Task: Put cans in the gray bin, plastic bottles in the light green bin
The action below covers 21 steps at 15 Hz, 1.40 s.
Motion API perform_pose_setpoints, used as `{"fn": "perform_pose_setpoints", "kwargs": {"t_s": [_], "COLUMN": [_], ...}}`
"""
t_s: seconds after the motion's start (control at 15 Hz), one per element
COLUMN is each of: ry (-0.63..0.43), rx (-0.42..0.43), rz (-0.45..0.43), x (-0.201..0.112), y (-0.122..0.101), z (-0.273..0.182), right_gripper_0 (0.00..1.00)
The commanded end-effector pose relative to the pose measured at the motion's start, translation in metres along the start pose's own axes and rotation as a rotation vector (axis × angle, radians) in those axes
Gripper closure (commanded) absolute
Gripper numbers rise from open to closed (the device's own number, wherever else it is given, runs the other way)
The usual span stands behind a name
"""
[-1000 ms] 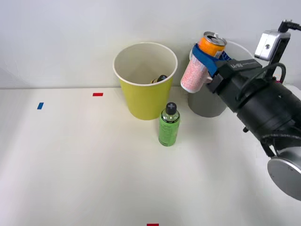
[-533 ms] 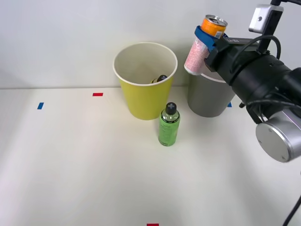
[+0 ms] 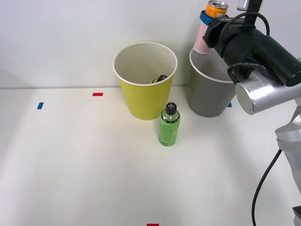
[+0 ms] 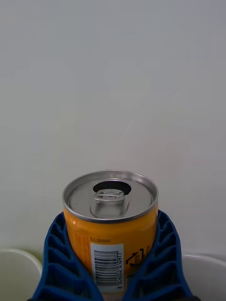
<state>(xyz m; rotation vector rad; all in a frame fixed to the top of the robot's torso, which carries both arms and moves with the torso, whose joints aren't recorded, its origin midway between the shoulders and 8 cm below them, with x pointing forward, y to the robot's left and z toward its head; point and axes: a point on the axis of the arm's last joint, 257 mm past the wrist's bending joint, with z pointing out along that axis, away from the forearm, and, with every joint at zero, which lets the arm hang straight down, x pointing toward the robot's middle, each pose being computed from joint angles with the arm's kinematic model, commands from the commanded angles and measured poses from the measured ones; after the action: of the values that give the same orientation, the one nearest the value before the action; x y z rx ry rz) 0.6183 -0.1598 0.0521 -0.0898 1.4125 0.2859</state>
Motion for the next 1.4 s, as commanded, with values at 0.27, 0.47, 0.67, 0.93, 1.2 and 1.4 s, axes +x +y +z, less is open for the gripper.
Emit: {"fn": "perform_pose_setpoints", "kwargs": {"t_s": [0.27,0.47,0.67,0.93,1.2,1.4], "ry": [0.012,0.012,0.006,0.01,-0.048,-0.125], "rx": [0.08,0.086,0.087,0.088,0.036,-0.031], "rz": [-0.086,-0.091,-0.089,-0.088,-0.088,-0.064], "x": [0.019,0.018,0.016,0.017,0.02,0.037], "y": [-0.044,-0.048,-0.049,-0.05,-0.044,-0.039], "z": [0.018,0.017,0.017,0.017,0.007,-0.022], "right_gripper_0": [1.0,1.0,0.29,0.0,0.0,0.0]}}
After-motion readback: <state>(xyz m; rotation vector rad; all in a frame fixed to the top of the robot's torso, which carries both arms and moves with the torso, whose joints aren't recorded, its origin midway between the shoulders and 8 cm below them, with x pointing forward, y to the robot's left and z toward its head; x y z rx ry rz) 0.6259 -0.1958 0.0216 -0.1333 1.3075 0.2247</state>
